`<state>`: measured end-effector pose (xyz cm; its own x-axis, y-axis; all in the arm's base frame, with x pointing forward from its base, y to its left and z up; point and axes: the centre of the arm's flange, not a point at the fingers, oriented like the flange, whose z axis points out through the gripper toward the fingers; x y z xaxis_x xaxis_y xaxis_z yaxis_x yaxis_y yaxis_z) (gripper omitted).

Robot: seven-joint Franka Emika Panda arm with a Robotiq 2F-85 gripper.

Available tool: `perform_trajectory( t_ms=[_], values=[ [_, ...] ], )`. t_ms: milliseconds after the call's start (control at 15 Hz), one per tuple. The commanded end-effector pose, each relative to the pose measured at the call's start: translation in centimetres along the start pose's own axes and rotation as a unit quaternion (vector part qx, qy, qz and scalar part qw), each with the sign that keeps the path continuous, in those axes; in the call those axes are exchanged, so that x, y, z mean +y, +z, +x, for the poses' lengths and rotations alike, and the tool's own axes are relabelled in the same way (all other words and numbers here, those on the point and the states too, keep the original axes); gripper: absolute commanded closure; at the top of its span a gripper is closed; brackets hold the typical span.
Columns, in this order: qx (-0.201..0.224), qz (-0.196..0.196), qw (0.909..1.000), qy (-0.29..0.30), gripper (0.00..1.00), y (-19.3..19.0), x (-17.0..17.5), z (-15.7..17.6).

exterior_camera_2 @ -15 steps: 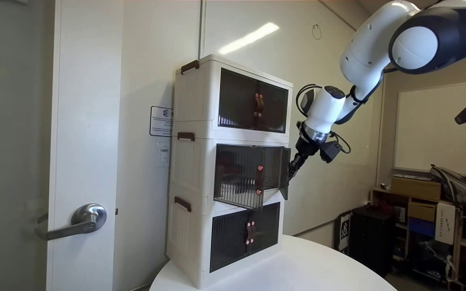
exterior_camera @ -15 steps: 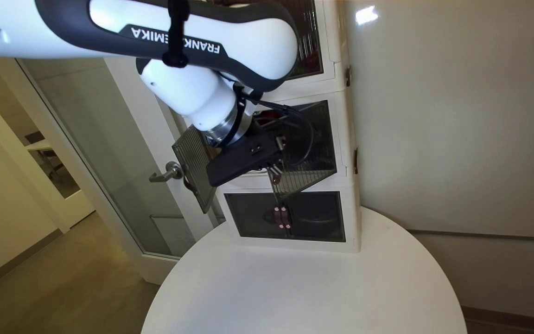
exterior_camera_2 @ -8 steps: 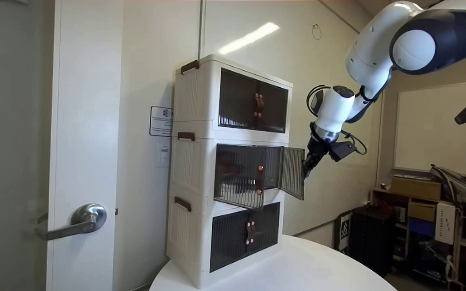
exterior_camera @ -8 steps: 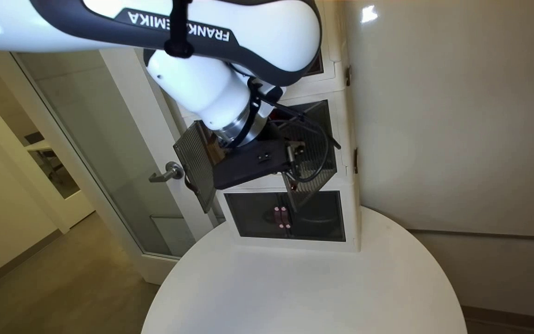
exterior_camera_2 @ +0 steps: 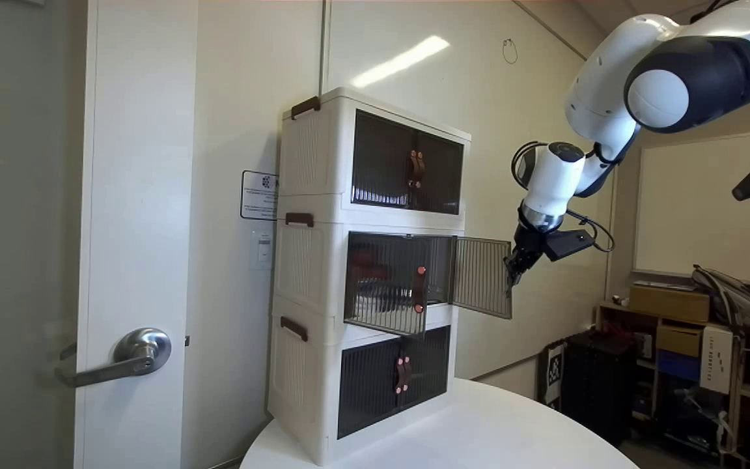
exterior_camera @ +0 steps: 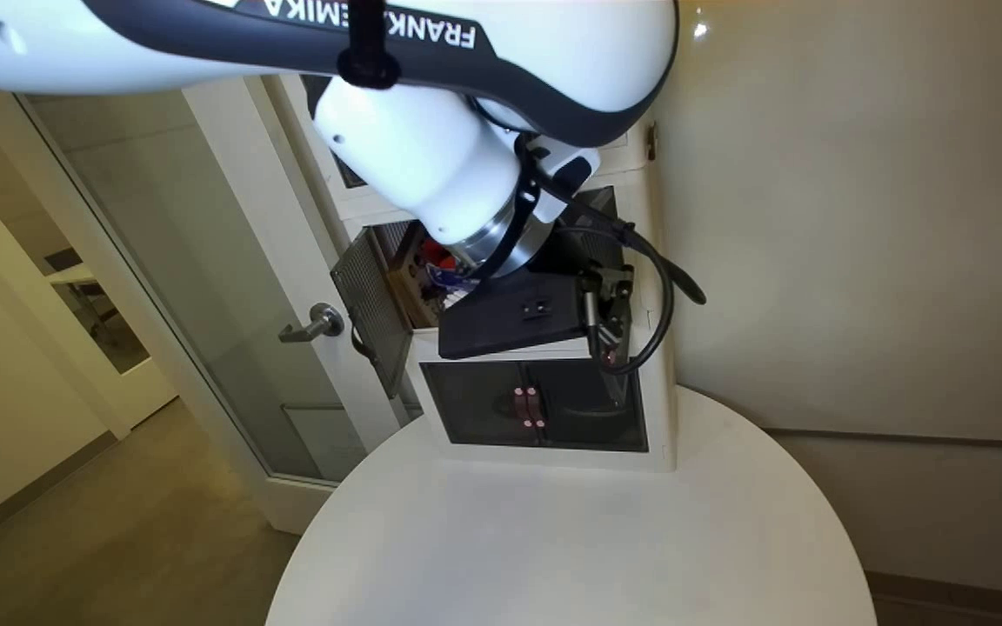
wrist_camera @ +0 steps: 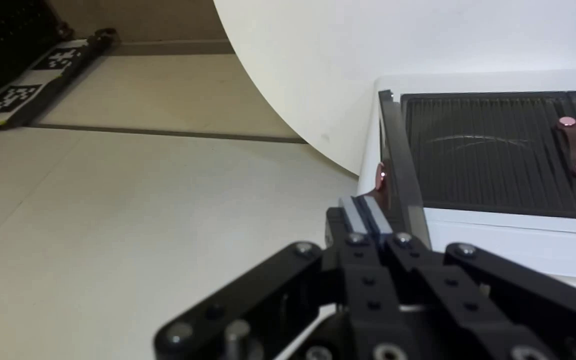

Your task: Open the doors of the middle shelf

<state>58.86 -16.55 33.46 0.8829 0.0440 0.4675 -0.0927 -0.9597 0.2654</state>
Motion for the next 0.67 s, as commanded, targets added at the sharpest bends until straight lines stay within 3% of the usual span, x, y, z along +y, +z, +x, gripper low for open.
perform_trajectory(
  t_ms=[0,533,600],
  values=[
    [-0.008,-0.034,0.9989,0.032,0.99,2.5,0.8,0.7],
    [-0.009,-0.052,0.9957,0.076,0.99,3.0,2.2,1.1],
    [-0.009,-0.054,0.9953,0.080,0.91,3.0,2.3,1.2]
  ],
)
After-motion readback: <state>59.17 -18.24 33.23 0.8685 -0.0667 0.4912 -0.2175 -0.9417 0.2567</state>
